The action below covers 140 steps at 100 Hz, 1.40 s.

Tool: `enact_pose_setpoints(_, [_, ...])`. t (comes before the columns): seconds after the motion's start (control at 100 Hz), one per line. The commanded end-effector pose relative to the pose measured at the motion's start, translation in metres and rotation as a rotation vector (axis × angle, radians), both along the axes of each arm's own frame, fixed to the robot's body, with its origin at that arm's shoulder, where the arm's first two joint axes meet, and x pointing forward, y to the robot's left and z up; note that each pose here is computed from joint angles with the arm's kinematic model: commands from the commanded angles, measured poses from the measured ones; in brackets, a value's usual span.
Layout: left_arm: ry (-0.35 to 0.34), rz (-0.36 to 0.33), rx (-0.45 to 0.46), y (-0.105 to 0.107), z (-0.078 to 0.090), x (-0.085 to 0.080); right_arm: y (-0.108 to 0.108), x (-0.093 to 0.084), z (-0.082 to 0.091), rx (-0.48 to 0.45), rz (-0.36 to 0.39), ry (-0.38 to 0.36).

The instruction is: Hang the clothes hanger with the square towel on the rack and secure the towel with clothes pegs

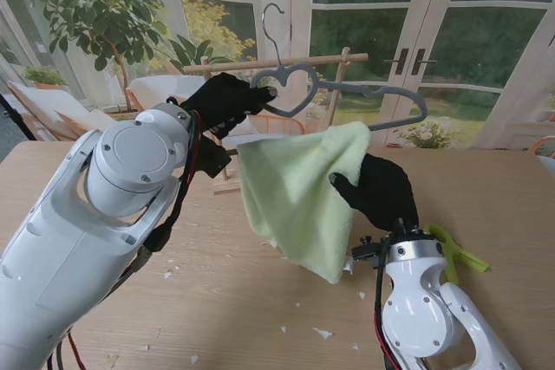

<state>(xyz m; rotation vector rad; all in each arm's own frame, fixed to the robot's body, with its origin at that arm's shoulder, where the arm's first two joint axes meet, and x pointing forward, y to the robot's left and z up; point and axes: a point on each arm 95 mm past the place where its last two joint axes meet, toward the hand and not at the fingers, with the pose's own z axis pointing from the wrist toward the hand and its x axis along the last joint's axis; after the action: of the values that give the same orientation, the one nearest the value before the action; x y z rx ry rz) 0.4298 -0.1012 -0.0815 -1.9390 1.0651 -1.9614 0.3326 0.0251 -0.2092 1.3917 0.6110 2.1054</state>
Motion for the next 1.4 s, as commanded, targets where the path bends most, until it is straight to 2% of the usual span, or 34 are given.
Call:
enact_pose_setpoints(0.0, [0.01,-0.028,0.011,-0.003,-0.004,0.0,0.006,-0.003,0.01,0.022,0.018,-0.023])
enact_pose_setpoints(0.25, [0.025,-0.071,0.053,-0.007,-0.016,0.002,0.007,0.0,0.034,0.055,0.018,-0.076])
enact_pose_setpoints(0.4, [0.03,-0.097,0.045,-0.007,-0.016,0.0,0.003,0.009,0.041,0.07,-0.01,-0.057])
enact_pose_setpoints(0.51, [0.032,-0.092,0.016,-0.004,-0.01,-0.001,-0.001,0.01,0.037,0.078,-0.013,-0.011])
enact_pose_setpoints(0.68, [0.031,-0.075,-0.018,0.001,-0.002,-0.003,-0.007,0.008,0.021,0.059,-0.023,0.057])
enact_pose_setpoints(1.07, [0.025,-0.057,-0.055,0.007,0.01,-0.005,-0.024,0.01,-0.003,-0.04,-0.02,0.217])
enact_pose_setpoints(1.2, [0.015,-0.053,-0.043,0.009,0.01,-0.005,-0.03,0.009,-0.006,-0.089,-0.026,0.239])
enact_pose_setpoints(1.39, [0.002,-0.029,-0.017,0.014,0.008,0.0,-0.044,0.005,-0.001,-0.144,-0.093,0.21])
